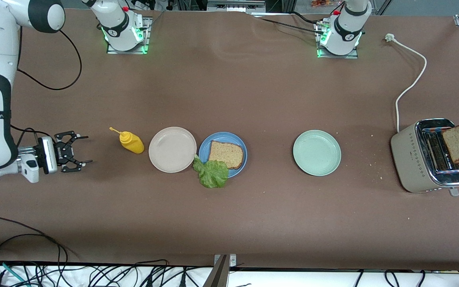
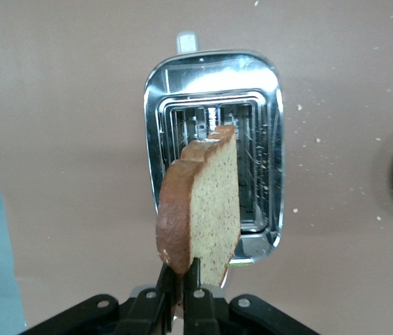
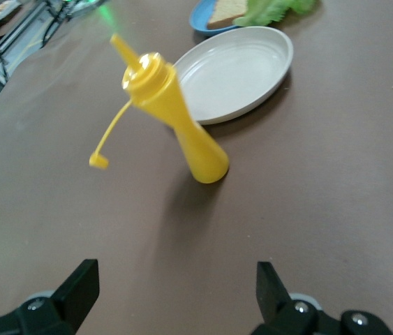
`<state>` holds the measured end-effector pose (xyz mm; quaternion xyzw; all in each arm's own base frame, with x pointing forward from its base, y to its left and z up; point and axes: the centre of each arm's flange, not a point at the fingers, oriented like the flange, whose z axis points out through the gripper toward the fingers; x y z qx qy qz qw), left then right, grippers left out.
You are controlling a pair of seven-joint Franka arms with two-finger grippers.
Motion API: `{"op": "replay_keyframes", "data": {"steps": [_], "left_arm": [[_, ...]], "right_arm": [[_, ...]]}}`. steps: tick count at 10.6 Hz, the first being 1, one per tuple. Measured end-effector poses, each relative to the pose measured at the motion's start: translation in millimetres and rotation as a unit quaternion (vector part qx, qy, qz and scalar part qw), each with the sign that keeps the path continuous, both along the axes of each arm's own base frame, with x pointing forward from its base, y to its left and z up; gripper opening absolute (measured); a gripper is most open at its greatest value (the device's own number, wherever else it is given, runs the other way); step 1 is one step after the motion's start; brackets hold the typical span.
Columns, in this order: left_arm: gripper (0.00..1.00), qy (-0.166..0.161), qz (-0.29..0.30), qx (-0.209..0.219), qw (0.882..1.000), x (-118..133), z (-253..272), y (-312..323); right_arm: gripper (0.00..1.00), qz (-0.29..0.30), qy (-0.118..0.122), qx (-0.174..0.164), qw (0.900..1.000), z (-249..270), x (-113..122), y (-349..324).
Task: Make sandwich in blue plate with both arms
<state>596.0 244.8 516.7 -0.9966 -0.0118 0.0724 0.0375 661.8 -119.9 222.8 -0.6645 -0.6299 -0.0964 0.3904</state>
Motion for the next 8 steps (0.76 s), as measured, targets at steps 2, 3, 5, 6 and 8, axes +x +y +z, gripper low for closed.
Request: {"op": "replay_keyframes", "data": {"steps": [2,3,5,6,8], "left_arm": [[0.08,-0.006,-0.004,0.000,1.000,-1.5,31.7,-9.2],[0.08,-0.007,-0.010,-0.002,1.000,-0.4,40.8,-15.9],[0.08,-0.013,-0.024,-0.051,0.998,4.1,43.4,-37.2],[0.08,-0.017,-0.032,-0.071,0.997,7.7,42.4,-49.1],[0.08,-0.015,-0.073,-0.086,0.994,22.0,39.7,-98.3]], "right_arm": [[1.00,-0.049,0.035,-0.072,0.996,52.7,15.2,22.1],[1.00,-0.073,0.050,-0.108,0.990,75.8,19.5,32.5],[1.00,-0.135,0.085,-0.165,0.973,108.0,23.1,46.1],[1.00,-0.171,0.109,-0.190,0.961,115.8,23.9,50.0],[1.00,-0.241,0.140,-0.256,0.926,139.1,27.6,56.9]]}}
